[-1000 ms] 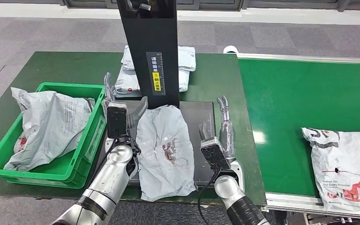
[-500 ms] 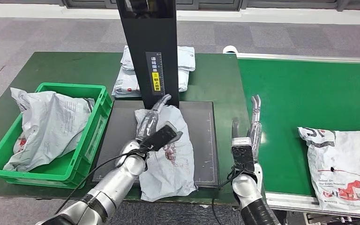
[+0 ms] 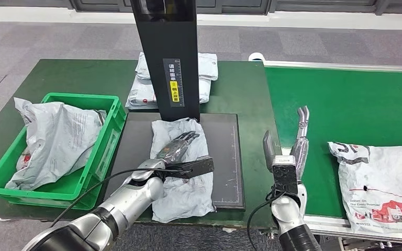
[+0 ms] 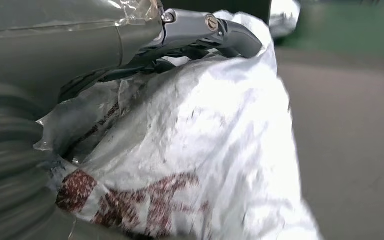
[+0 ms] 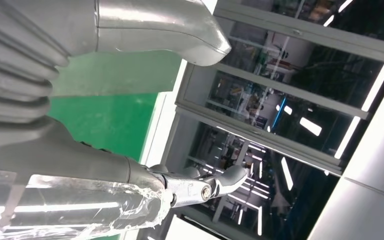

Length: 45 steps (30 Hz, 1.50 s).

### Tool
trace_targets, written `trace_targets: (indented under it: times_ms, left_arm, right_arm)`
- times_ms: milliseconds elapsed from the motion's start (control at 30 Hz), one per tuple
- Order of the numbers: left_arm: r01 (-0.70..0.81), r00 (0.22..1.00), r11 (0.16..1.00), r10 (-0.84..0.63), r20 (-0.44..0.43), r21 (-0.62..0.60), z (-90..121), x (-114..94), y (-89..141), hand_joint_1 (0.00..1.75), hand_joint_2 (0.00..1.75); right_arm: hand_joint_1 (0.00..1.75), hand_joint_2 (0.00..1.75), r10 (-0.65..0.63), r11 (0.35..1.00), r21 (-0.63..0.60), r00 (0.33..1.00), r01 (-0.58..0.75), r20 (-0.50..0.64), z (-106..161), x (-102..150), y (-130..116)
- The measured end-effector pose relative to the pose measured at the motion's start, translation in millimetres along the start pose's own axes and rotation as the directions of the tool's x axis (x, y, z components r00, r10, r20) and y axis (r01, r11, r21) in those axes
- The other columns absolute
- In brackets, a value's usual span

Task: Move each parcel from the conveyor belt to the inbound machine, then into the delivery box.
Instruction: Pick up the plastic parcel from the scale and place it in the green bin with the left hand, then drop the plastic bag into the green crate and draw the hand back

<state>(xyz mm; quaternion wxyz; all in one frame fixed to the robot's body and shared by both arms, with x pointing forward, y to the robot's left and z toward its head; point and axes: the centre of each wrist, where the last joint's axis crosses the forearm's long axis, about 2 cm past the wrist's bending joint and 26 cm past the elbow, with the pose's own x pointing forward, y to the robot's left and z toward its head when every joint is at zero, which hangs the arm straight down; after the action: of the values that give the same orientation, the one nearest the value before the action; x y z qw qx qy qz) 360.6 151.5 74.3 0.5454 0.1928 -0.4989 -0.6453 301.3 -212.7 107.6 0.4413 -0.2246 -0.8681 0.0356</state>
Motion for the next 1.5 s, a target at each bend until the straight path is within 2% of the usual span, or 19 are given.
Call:
trace_targets:
  times_ms: [133,433,733,833,967,1067,1167,1333,1433,1500]
  left_arm:
    - [0.076,0.996,0.997,-0.077,-0.052,-0.022,0,-5,2,1.75,1.75]
    - [0.125,0.990,0.992,-0.124,-0.063,0.017,2,-12,4,1.75,1.75]
    - [0.081,0.996,0.950,-0.071,-0.047,0.301,9,-31,14,1.75,1.75]
    - [0.047,0.999,0.887,-0.031,-0.043,0.459,11,-35,30,1.75,1.75]
    - [0.031,0.999,0.834,-0.004,-0.050,0.552,14,-40,46,1.75,1.75]
    - [0.077,0.996,0.716,-0.027,-0.083,0.693,20,-45,61,1.75,1.75]
    - [0.193,0.981,0.540,-0.101,-0.165,0.819,32,-56,97,1.75,1.75]
    - [0.365,0.931,0.327,-0.144,-0.336,0.872,61,-84,155,1.75,1.75]
    - [0.487,0.866,0.271,-0.022,-0.500,0.830,74,-104,167,1.75,1.75]
    - [0.531,0.831,0.263,0.027,-0.556,0.805,78,-113,167,1.75,1.75]
  right_arm:
    - [0.00,1.75,0.019,1.000,0.011,1.000,-0.019,-0.011,4,3,-1]
    - [0.00,1.75,0.015,1.000,0.009,1.000,-0.015,-0.015,9,8,-6]
    - [0.00,1.75,0.008,1.000,-0.019,1.000,-0.008,-0.010,20,16,-19]
    - [0.00,1.75,0.001,1.000,-0.025,1.000,-0.001,-0.008,20,18,-21]
    - [0.00,1.75,-0.001,1.000,-0.031,1.000,0.001,-0.005,21,20,-22]
    - [0.00,1.75,-0.004,0.999,-0.033,1.000,0.004,-0.005,20,20,-23]
    - [0.00,1.75,-0.015,0.999,-0.040,1.000,0.015,-0.006,18,20,-22]
    - [0.00,1.75,-0.028,0.998,-0.051,1.000,0.028,-0.006,13,20,-21]
    - [0.00,1.75,-0.033,0.998,-0.053,0.999,0.033,-0.008,12,20,-19]
    - [0.00,1.75,-0.036,0.998,-0.051,0.999,0.035,-0.008,12,20,-18]
